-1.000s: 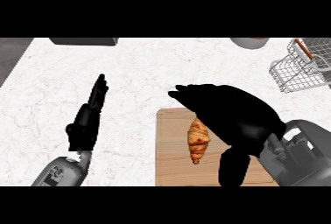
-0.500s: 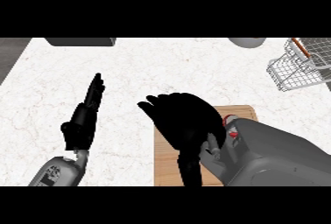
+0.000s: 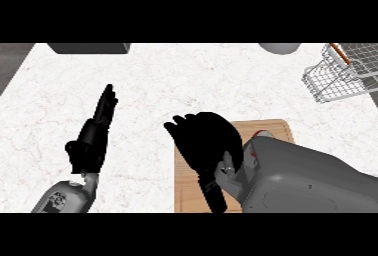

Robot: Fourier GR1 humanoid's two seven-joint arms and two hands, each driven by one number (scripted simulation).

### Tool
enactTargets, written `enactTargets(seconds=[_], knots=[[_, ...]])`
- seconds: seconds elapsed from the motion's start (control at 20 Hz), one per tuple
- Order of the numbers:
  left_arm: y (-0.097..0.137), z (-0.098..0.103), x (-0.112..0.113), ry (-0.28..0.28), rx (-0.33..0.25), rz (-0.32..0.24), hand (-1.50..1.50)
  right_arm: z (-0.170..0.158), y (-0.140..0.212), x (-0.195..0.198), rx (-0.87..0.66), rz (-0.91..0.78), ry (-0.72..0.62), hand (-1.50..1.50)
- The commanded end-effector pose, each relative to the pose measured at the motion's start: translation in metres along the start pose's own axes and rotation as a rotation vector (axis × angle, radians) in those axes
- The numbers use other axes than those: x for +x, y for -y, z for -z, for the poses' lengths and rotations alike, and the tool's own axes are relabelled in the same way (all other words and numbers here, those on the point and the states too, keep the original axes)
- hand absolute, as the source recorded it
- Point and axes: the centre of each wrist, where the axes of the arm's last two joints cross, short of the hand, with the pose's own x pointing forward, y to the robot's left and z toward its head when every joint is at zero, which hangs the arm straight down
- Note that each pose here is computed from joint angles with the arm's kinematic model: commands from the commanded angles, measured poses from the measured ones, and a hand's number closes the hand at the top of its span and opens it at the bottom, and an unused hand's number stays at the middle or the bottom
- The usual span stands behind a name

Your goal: Pick the croissant from the cutting board and place it in the tiered basket

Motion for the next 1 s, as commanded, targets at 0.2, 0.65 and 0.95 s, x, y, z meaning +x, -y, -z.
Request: enactTargets(seconds=[0.2,0.65,0.95], knots=[[-0.013,0.001,-0.012,0.005,0.024,0.005,0.00,0.002,-0.008,-0.001,0.018,-0.155,-0.207,-1.50],[-0.003,0.001,-0.007,0.006,0.000,-0.005,0.00,0.001,-0.026,0.010,0.026,-0.278,-0.130,-1.50],[0.018,0.012,0.007,0.008,0.009,-0.006,0.00,0.028,-0.037,0.002,-0.018,-0.307,-0.178,-1.50]])
